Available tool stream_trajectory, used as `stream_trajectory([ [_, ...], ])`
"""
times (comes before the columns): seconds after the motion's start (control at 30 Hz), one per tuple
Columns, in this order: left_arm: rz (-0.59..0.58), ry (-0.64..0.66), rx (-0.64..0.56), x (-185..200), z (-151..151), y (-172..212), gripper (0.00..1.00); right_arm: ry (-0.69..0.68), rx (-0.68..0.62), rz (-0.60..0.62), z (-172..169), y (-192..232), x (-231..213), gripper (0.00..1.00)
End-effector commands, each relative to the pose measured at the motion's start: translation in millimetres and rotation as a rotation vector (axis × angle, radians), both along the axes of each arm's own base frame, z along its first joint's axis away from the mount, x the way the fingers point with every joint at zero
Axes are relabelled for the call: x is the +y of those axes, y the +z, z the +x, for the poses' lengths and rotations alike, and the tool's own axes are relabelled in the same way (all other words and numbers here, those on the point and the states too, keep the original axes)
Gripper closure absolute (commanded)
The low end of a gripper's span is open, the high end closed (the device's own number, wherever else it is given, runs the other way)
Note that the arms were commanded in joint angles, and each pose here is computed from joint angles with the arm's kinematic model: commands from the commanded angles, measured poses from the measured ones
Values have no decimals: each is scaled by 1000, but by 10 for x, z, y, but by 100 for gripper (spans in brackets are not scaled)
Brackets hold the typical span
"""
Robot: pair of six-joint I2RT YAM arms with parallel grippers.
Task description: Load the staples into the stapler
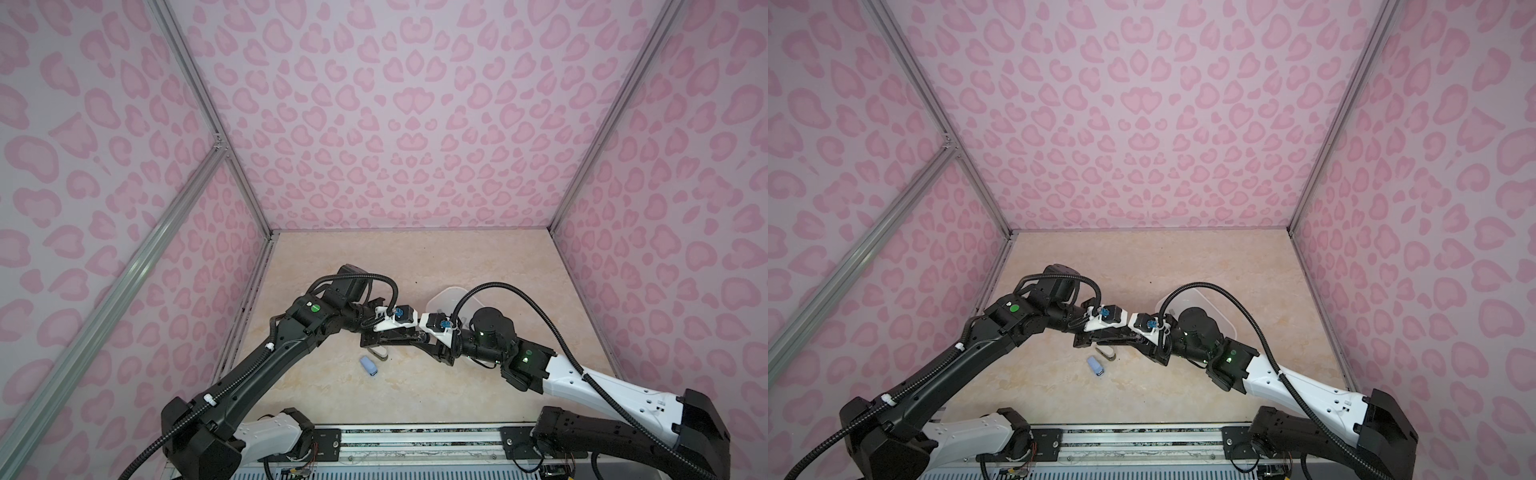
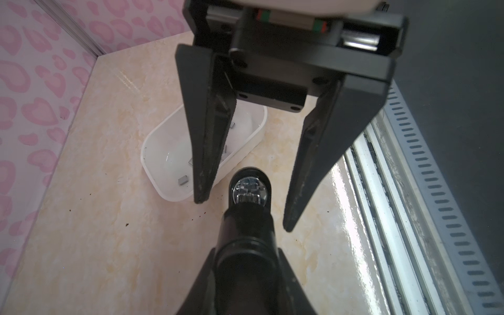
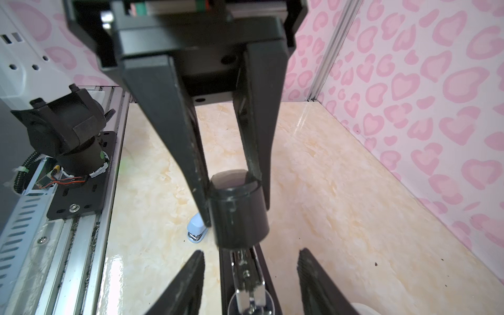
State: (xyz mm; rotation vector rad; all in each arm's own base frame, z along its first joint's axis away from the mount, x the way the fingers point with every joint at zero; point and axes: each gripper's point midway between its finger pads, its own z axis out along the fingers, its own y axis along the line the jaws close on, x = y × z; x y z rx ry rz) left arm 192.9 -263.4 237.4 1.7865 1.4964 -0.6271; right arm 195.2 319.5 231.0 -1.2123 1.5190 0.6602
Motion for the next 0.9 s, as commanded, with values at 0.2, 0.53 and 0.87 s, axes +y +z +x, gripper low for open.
stream_trajectory([
  [0.2, -45, -18, -43, -52, 24, 112, 96, 6, 57, -40, 71, -103, 159, 56],
  [0.53, -58, -21, -59, -28, 2, 153, 96, -12, 65, -63, 86, -206, 123, 68],
  [0.87, -70, -28, -69, -20, -21, 184, 96, -14, 72, -66, 88, -230, 118, 80],
])
